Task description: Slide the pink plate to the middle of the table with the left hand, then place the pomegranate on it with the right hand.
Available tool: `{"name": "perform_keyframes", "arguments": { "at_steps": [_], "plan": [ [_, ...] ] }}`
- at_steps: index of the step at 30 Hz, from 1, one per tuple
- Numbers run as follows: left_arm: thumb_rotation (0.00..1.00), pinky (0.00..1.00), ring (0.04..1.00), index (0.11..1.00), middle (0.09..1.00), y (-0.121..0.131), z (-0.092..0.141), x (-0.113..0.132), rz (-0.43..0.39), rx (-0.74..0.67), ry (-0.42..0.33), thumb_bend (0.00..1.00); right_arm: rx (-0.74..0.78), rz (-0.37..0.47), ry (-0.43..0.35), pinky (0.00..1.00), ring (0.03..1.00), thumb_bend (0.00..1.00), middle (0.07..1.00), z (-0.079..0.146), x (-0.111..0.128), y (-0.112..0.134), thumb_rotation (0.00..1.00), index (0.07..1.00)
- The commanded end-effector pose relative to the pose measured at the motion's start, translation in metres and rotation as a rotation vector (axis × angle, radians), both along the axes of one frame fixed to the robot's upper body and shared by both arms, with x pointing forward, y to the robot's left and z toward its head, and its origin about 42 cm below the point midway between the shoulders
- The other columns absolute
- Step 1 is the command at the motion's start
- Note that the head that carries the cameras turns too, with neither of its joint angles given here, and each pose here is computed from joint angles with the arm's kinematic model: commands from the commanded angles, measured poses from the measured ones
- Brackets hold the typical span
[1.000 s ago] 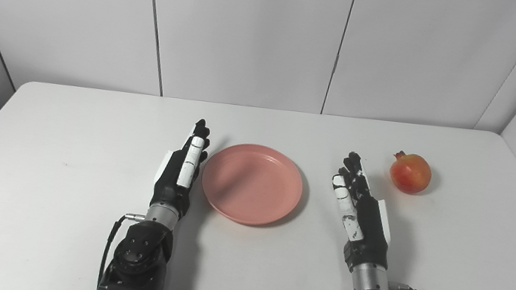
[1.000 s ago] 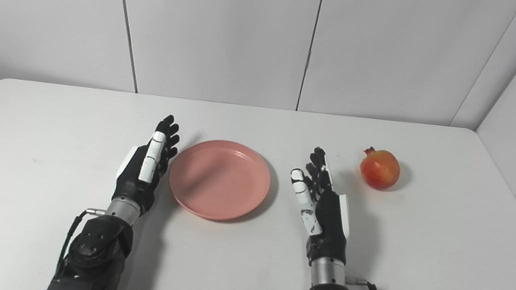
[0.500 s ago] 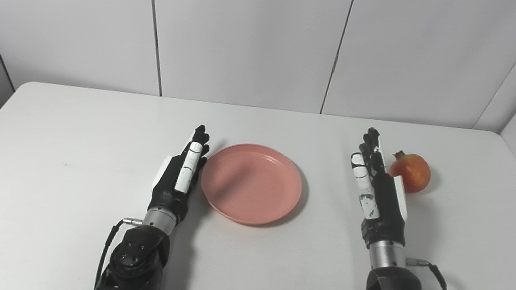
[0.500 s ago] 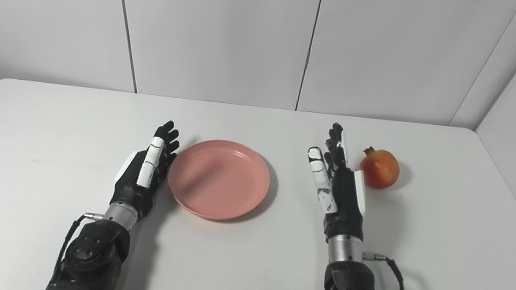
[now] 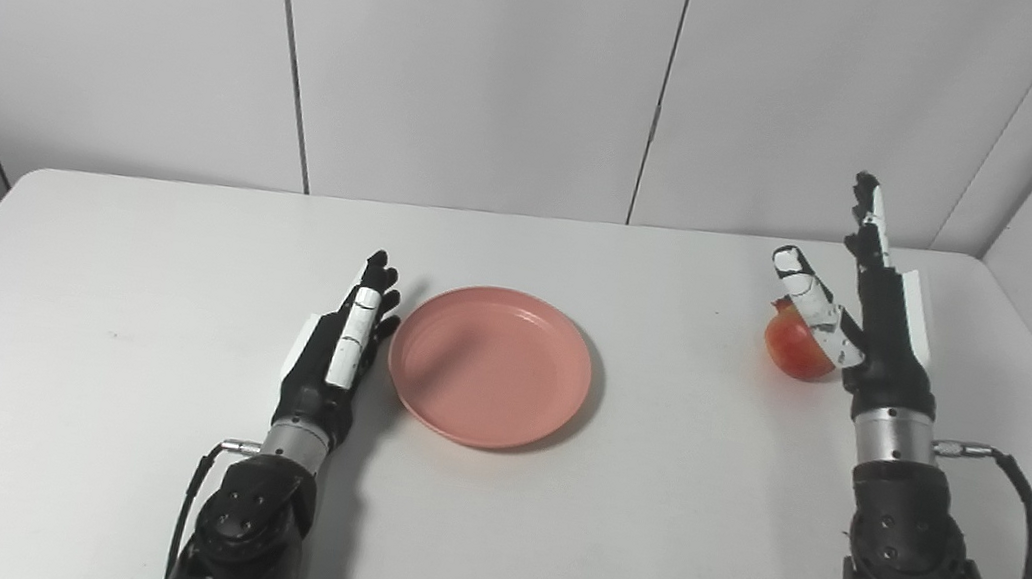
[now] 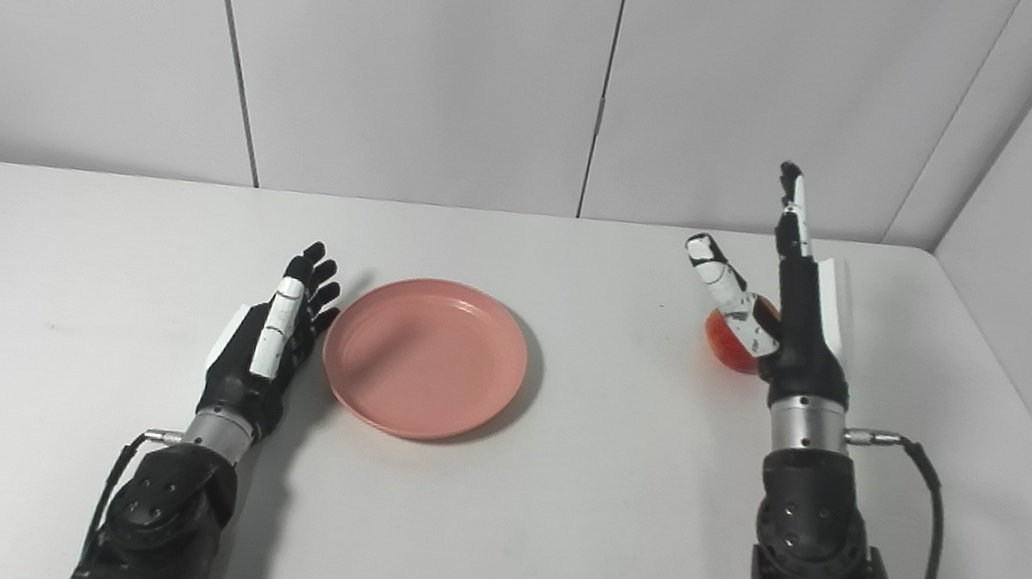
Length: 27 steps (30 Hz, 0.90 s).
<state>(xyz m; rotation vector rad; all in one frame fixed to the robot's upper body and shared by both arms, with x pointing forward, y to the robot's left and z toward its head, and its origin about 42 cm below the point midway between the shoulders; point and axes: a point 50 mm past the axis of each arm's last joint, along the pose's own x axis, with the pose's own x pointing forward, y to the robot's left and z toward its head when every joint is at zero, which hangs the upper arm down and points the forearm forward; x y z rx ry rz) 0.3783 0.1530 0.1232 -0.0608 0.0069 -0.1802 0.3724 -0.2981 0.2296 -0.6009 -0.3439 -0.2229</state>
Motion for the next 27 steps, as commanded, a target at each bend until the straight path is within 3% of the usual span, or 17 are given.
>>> {"name": "perform_keyframes", "arguments": {
  "at_steps": [1,7,13,18,27],
  "plan": [
    [1.0,0.97,0.987,0.999,0.992,-0.001,0.021,0.011,-0.015,0.013,-0.086,0.69,-0.07,-0.065,-0.049,0.91,0.967,0.7,0.988,0.026,0.008,-0.011,0.78,0.996],
    [1.0,0.97,0.988,1.0,0.995,0.01,0.021,0.01,-0.024,0.025,-0.1,0.7,-0.156,-0.167,0.003,0.85,0.938,0.78,0.963,0.022,0.021,-0.019,0.65,0.97],
    [1.0,0.94,0.979,1.0,0.998,0.018,0.02,0.008,-0.044,0.031,-0.115,0.71,-0.218,-0.202,0.083,0.76,0.909,0.91,0.946,0.016,0.032,-0.021,0.58,0.967],
    [1.0,0.97,0.994,1.0,1.0,0.02,0.02,0.009,-0.056,0.007,-0.115,0.72,-0.225,-0.208,0.155,0.75,0.885,0.94,0.937,0.008,0.037,-0.025,0.47,0.946],
    [1.0,0.98,1.0,1.0,1.0,0.022,0.022,0.006,-0.078,0.006,-0.139,0.75,-0.271,-0.201,0.219,0.78,0.891,1.0,0.92,-0.006,0.042,-0.027,0.43,0.938]
  ]
}}
